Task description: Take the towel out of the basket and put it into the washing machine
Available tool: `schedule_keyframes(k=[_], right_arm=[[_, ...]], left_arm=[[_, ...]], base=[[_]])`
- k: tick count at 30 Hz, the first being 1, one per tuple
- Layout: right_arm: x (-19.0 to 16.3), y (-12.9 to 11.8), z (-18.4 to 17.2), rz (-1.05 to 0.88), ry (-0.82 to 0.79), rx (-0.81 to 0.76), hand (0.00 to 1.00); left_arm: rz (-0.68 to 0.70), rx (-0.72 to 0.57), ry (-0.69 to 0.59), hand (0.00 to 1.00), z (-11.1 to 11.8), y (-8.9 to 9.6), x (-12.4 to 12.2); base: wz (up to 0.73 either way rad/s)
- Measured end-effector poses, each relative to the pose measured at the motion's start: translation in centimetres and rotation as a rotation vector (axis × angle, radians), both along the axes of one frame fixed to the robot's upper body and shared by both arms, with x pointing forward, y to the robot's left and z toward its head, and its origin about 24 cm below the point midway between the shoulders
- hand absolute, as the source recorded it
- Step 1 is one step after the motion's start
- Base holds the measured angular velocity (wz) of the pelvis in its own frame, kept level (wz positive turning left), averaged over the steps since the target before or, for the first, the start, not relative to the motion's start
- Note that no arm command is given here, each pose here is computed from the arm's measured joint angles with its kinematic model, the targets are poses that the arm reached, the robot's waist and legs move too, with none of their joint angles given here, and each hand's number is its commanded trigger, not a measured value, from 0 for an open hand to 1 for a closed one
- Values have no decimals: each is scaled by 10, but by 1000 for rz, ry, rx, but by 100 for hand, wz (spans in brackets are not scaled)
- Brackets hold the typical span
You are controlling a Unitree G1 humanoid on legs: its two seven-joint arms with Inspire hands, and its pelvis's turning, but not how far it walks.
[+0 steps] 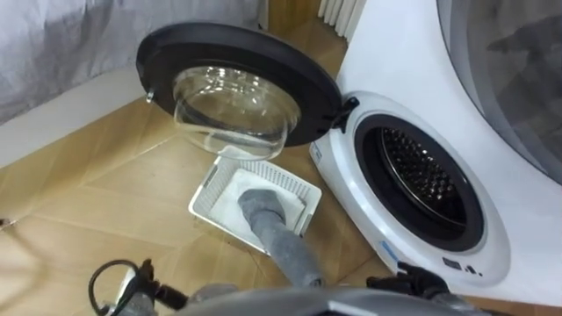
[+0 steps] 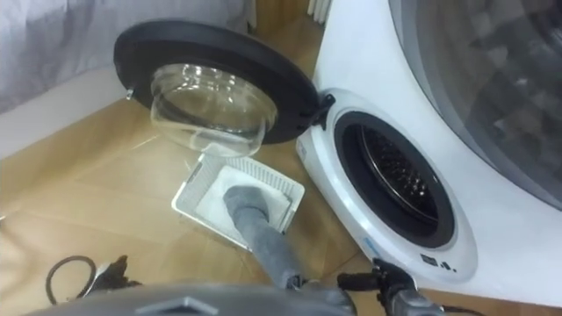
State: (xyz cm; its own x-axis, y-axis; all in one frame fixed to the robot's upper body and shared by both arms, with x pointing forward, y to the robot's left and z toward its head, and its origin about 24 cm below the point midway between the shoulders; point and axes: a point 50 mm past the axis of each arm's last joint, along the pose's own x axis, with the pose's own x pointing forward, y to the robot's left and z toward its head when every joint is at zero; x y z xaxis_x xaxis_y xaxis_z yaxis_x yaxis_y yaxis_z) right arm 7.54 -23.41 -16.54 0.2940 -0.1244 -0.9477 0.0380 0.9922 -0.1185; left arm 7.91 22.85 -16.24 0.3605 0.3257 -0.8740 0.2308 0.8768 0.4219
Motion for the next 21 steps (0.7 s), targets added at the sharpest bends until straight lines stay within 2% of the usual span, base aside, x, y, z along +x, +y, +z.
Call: schedule_keyframes(k=[3,6,7,12,18,21], right_arm=[[26,5,4,57,-41,-5,0],[53,15,9,185,-79,-19,0],[63,19,11,227,-94,-23,0],[102,38,24,345,-180,-22,0],[140,47,42,444,-271,-60,0],[164,51,56,467,-349,-73,0]], left_arm=[[-56,11,-42,0,4,-3,24],[-151,8,-121,0,12,-12,60],[-215,10,-148,0,16,-20,75],[-413,-13,-227,0,31,-48,120],[-545,34,-310,0,53,-58,159],[-615,81,-390,0,73,-63,188]], base=[[-2],[-7],[0],[-6],[-8],[3]])
